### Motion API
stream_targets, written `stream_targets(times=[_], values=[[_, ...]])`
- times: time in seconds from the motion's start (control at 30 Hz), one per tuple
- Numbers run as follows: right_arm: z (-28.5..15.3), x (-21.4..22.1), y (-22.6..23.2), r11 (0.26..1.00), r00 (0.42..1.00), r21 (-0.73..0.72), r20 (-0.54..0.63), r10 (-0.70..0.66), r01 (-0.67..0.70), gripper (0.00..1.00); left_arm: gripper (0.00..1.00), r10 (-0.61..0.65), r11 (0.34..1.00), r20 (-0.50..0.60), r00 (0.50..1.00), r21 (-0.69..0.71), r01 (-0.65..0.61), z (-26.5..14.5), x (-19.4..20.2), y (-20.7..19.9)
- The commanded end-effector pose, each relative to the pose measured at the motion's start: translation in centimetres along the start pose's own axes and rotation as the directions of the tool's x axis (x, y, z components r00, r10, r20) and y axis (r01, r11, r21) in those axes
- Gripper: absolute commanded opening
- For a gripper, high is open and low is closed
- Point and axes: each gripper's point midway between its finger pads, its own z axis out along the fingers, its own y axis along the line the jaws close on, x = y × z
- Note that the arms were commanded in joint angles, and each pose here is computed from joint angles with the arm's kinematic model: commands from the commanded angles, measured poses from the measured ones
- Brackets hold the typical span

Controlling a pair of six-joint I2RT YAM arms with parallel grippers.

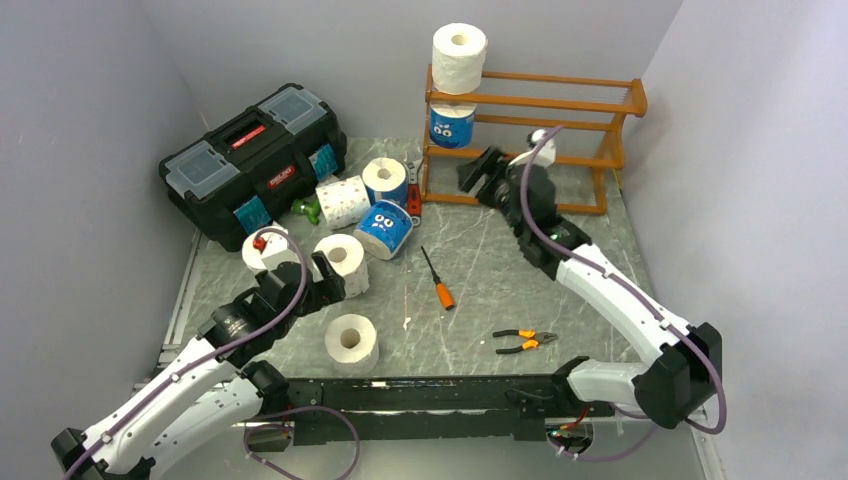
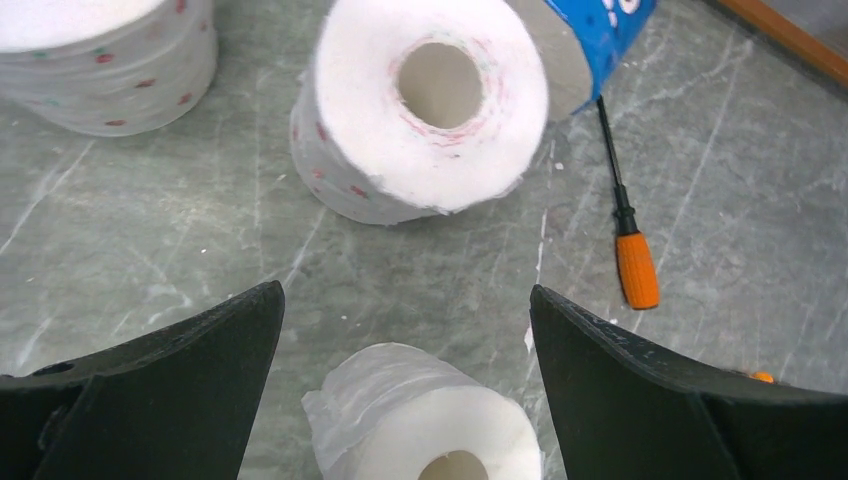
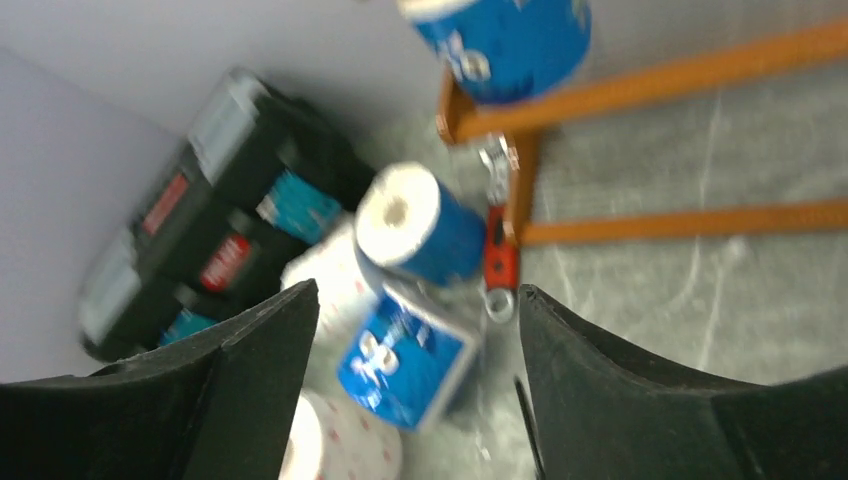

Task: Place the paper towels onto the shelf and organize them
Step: Place the paper towel on the shelf.

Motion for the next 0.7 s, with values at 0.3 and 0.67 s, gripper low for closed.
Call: stream_targets(times=[0.3, 0.67], values=[[-5.6, 15.7, -9.2, 0.973, 0.925, 0.192, -0.377, -0.048, 0.129, 0.81, 0.99, -0.013, 0.994, 0.047, 0.999, -0.104, 0.018, -0.6, -2.3, 0.6], [-9.7, 20.6, -9.5, 0.994, 0.851, -0.023, -0.516, -0.101, 0.104, 0.78, 0.99, 0.121, 0.992, -0.216, 0.969, 0.068, -0.108, -3.5, 3.1, 0.4]])
